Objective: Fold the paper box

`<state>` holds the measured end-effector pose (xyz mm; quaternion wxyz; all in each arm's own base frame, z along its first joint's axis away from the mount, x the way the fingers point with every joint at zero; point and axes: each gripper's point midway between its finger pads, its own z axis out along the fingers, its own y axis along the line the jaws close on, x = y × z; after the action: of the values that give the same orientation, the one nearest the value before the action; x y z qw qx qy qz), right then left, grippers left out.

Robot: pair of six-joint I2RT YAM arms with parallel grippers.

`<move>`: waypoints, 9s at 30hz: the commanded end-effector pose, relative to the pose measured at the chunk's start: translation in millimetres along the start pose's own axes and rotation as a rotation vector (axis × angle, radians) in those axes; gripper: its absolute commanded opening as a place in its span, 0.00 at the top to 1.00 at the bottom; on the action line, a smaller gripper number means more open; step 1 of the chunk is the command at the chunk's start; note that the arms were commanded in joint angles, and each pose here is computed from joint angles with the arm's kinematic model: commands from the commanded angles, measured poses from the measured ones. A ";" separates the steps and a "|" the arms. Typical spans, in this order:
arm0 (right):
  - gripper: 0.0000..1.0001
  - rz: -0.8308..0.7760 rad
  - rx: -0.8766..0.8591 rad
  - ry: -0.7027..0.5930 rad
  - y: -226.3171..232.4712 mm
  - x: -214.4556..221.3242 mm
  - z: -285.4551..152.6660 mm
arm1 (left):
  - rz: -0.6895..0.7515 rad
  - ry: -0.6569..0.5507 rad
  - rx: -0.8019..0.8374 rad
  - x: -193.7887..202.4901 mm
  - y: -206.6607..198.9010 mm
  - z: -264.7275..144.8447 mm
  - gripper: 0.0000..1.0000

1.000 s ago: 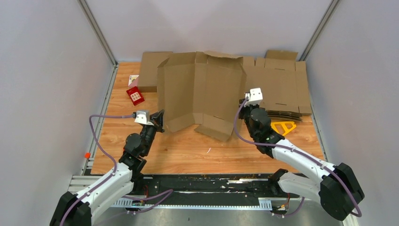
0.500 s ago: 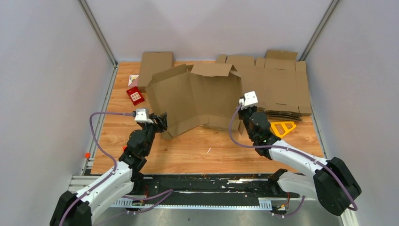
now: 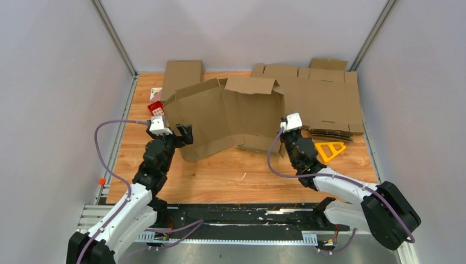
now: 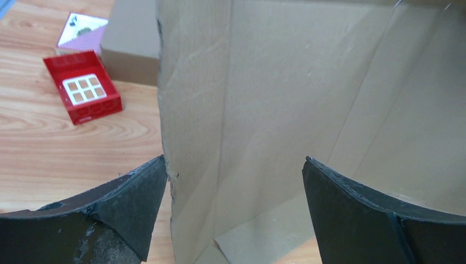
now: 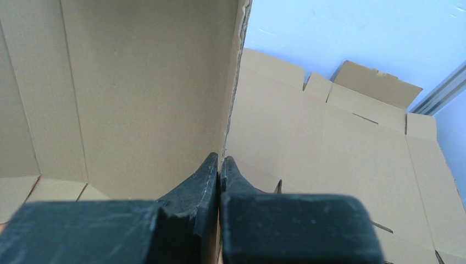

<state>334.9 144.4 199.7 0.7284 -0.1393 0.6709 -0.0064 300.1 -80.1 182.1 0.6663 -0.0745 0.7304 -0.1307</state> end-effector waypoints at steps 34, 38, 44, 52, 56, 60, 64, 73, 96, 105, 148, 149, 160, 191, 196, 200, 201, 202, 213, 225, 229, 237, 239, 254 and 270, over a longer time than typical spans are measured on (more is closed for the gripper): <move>1.00 0.080 -0.013 0.008 4.1 -0.4 3.2 | -0.164 -0.017 0.451 -76.3 -19.6 67.2 0.74; 1.00 0.100 0.003 0.021 1.8 1.5 2.1 | -0.053 -0.042 0.343 -80.7 -18.8 52.3 1.00; 1.00 0.160 -0.016 0.077 9.2 10.1 0.5 | 0.024 -0.156 0.301 -82.2 -38.2 6.7 1.00; 0.80 0.220 -0.036 0.105 7.4 9.6 -17.8 | -0.015 -0.123 0.329 -51.1 -41.4 -21.1 1.00; 0.70 0.222 -0.025 0.097 2.7 7.1 -22.6 | -0.015 -0.159 0.332 -54.9 -40.3 -27.8 1.00; 0.68 0.226 -0.058 0.089 7.3 5.1 -24.9 | -0.007 -0.165 0.337 -57.2 -41.2 -30.3 1.00; 0.67 0.230 -0.055 0.088 6.4 5.9 -26.5 | 0.005 -0.173 0.349 -59.8 -43.0 -32.4 1.00; 0.56 0.216 -0.051 0.095 6.1 7.2 -25.1 | 0.021 -0.180 0.343 -64.4 -42.5 -35.2 1.00; 0.00 0.397 -0.034 0.028 -29.7 -9.0 -31.1 | 0.047 -0.204 0.349 -68.8 -42.6 -39.7 1.00; 0.00 0.529 -0.088 0.022 -59.1 -14.5 -13.7 | 0.045 -0.201 0.368 -68.5 -46.4 -39.3 1.00; 1.00 0.451 -0.427 0.013 -1.3 -31.6 66.9 | 0.034 -0.224 0.359 -70.3 -44.0 -42.9 1.00; 1.00 0.443 -0.412 0.014 2.2 -33.7 60.6 | 0.030 -0.225 0.354 -70.1 -43.1 -42.8 1.00; 0.68 0.443 -0.328 0.116 32.2 14.5 -6.9 | 0.003 -0.200 0.360 -60.3 -43.5 -37.0 1.00; 0.33 0.778 -0.286 0.498 35.0 98.8 -25.5 | 0.021 -0.202 0.433 -60.7 -55.9 -38.9 1.00; 0.36 0.840 -0.290 0.536 35.7 108.4 -23.1 | 0.021 -0.201 0.434 -60.8 -56.1 -38.9 1.00; 0.39 0.868 -0.282 0.572 36.0 116.9 -23.7 | 0.022 -0.200 0.435 -60.6 -56.3 -39.0 1.00; 0.39 0.873 -0.282 0.587 37.1 119.9 -24.3 | 0.021 -0.200 0.435 -60.8 -56.2 -39.2 1.00; 0.41 0.880 -0.279 0.601 37.6 122.8 -24.7 | 0.022 -0.202 0.434 -61.0 -56.0 -39.2 1.00; 0.44 0.909 -0.233 0.692 37.1 149.1 -33.8 | 0.024 -0.203 0.436 -61.9 -56.6 -39.7 1.00; 0.68 0.884 -0.172 0.562 16.3 116.4 -22.2 | 0.027 -0.203 0.435 -61.0 -56.0 -39.5 1.00; 0.67 0.896 -0.188 0.572 20.7 119.8 -18.4 | 0.030 -0.203 0.436 -61.0 -56.2 -39.3 1.00; 0.62 0.915 -0.182 0.568 22.4 127.8 -4.9 | 0.029 -0.204 0.436 -61.3 -56.3 -39.6 1.00; 0.58 0.911 -0.163 0.568 19.9 131.6 -1.7 | 0.029 -0.203 0.436 -61.2 -56.2 -39.5 1.00; 0.39 0.859 0.018 0.537 -12.6 146.3 3.1 | 0.035 -0.201 0.425 -61.0 -54.4 -39.3 1.00; 0.41 0.958 -0.035 0.639 -1.5 165.1 37.6 | 0.038 -0.204 0.425 -61.7 -54.3 -39.5 1.00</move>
<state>386.9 114.5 40.1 0.4210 0.1691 0.8491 0.2705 265.0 -111.2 250.4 0.7277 0.0612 0.6297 -0.2649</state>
